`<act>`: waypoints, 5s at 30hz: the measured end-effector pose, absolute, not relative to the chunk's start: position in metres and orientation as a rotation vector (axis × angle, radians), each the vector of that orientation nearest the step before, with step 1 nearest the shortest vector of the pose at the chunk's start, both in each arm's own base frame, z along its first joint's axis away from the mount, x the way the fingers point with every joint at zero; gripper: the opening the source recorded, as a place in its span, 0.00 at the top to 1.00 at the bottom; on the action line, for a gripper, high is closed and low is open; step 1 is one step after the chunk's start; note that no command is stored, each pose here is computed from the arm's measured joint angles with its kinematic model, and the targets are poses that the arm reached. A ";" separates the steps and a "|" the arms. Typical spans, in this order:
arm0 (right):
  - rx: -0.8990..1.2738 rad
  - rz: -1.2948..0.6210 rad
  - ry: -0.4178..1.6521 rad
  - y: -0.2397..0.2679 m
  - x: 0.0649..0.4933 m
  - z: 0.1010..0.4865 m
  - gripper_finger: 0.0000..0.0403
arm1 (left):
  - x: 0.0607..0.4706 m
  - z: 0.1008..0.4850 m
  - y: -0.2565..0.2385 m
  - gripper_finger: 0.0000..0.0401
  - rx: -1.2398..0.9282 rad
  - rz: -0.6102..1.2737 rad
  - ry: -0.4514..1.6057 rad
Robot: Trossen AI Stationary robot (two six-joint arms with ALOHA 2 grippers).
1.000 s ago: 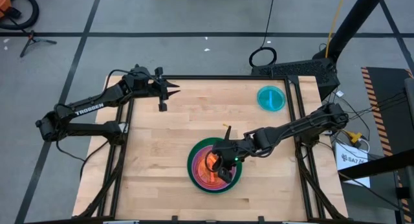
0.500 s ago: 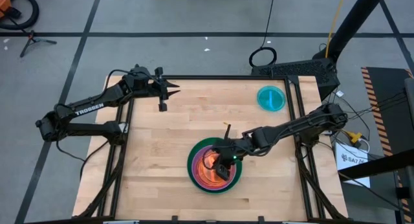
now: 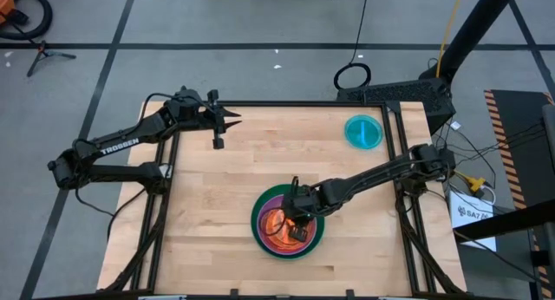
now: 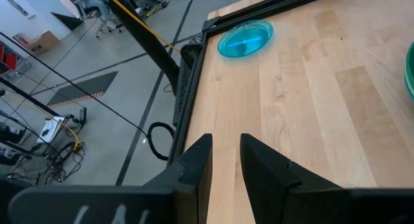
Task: Stack plastic plates
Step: Stack the transparent blue plate on the transparent orange plate
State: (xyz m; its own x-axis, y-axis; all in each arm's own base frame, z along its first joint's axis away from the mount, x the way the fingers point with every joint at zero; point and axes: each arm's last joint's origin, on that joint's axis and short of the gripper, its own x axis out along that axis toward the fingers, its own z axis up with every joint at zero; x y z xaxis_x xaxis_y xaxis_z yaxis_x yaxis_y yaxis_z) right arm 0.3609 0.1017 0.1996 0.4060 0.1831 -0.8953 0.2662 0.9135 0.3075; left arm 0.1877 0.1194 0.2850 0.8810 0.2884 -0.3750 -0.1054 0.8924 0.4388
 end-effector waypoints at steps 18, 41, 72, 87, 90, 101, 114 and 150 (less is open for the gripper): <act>0.378 0.002 1.064 0.098 0.369 0.205 1.00 | 0.188 0.285 0.120 0.78 0.422 0.212 0.450; 0.508 -0.404 0.883 0.030 0.317 0.291 1.00 | 0.188 0.285 0.119 0.78 0.420 0.213 0.447; 0.776 -1.081 1.212 -0.173 0.209 0.219 0.75 | 0.188 0.285 0.120 0.78 0.419 0.213 0.446; 0.787 -1.098 1.101 -0.170 0.202 0.172 0.61 | 0.188 0.286 0.120 0.78 0.422 0.215 0.443; 0.787 -1.099 1.107 -0.168 0.199 0.165 0.62 | 0.188 0.286 0.120 0.78 0.423 0.216 0.440; 0.736 -1.140 1.112 -0.162 0.190 0.145 0.63 | 0.188 0.287 0.120 0.78 0.431 0.218 0.433; 0.715 -1.125 1.100 -0.159 0.185 0.133 0.65 | 0.188 0.287 0.120 0.78 0.433 0.219 0.429; 0.223 -0.560 1.056 -0.084 0.288 0.241 1.00 | 0.192 0.293 0.118 0.78 0.235 0.260 0.340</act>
State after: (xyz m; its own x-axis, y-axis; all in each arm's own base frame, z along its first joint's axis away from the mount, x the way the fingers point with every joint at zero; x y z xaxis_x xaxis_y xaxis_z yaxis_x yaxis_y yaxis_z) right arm 0.2879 -0.0837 0.2413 0.3694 -0.3278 -0.8695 0.5356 0.8397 -0.0890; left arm 0.1922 0.1178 0.2927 0.9102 0.2890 -0.2968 -0.2108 0.9399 0.2688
